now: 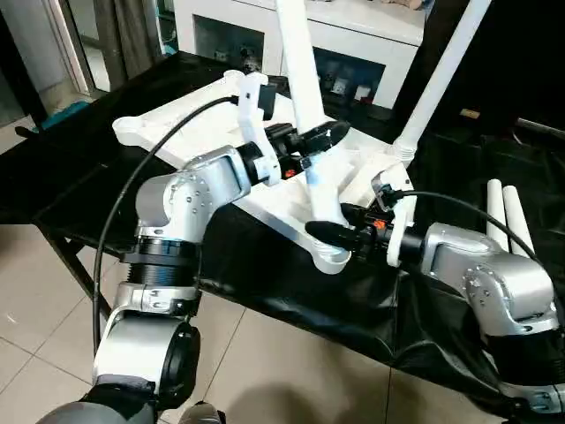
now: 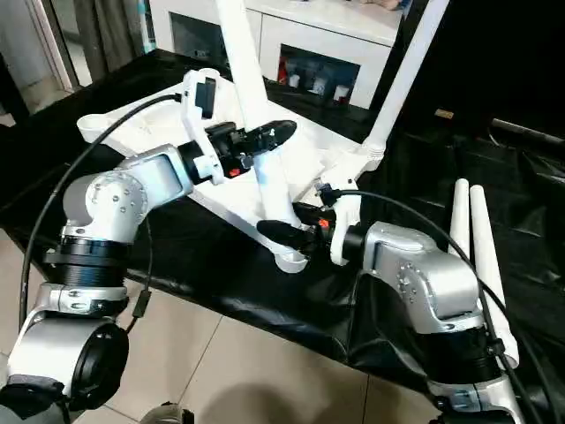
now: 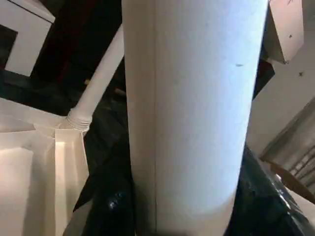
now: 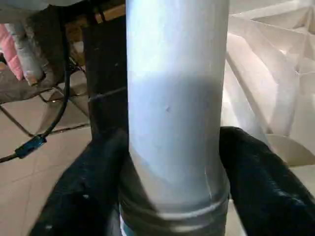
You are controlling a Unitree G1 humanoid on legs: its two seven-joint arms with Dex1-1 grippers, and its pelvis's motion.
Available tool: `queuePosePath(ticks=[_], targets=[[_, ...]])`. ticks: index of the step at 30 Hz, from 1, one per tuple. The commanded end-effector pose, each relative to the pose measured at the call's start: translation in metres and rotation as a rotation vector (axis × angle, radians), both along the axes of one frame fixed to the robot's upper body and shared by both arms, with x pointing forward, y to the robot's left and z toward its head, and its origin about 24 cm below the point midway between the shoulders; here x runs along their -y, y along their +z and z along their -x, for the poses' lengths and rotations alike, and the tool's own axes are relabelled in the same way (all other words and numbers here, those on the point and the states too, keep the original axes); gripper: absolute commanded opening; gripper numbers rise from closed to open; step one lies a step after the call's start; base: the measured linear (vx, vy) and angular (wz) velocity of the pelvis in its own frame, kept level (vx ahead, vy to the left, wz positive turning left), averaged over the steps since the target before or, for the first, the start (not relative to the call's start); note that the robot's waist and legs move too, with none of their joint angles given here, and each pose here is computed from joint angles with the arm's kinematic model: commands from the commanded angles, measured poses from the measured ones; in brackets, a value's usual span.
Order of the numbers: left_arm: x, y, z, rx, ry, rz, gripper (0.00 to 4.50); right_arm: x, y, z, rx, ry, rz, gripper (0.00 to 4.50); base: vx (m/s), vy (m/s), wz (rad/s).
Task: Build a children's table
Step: Pick table leg
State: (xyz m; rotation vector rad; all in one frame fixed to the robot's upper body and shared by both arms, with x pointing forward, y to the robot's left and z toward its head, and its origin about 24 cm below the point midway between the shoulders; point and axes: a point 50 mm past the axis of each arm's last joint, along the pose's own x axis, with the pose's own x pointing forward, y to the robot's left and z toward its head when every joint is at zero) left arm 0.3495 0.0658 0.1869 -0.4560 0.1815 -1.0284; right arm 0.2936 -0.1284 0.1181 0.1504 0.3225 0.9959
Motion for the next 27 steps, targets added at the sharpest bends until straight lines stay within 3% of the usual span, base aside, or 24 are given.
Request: queuePosePath(ticks=[1, 5, 13, 27], targets=[[0.008, 0.001, 0.007, 0.017, -0.073, -0.019, 1.86, 0.006, 0.013, -0.003, 0.022, 0.014, -0.040, 3.65, 0.000, 0.000, 0.00], [0.013, 0.001, 0.008, 0.032, -0.109, -0.041, 1.86, 0.009, 0.018, -0.005, 0.021, 0.040, -0.039, 3.75, 0.000, 0.000, 0.00], [0.018, 0.009, 0.015, 0.062, -0.216, -0.030, 1.86, 0.011, 0.013, 0.004, -0.074, 0.191, 0.000, 3.75, 0.000, 0.000, 0.00], [0.021, 0.007, 0.024, 0.084, -0.311, -0.054, 1.86, 0.012, 0.012, 0.005, -0.091, 0.210, -0.002, 3.76, 0.000, 0.000, 0.00]])
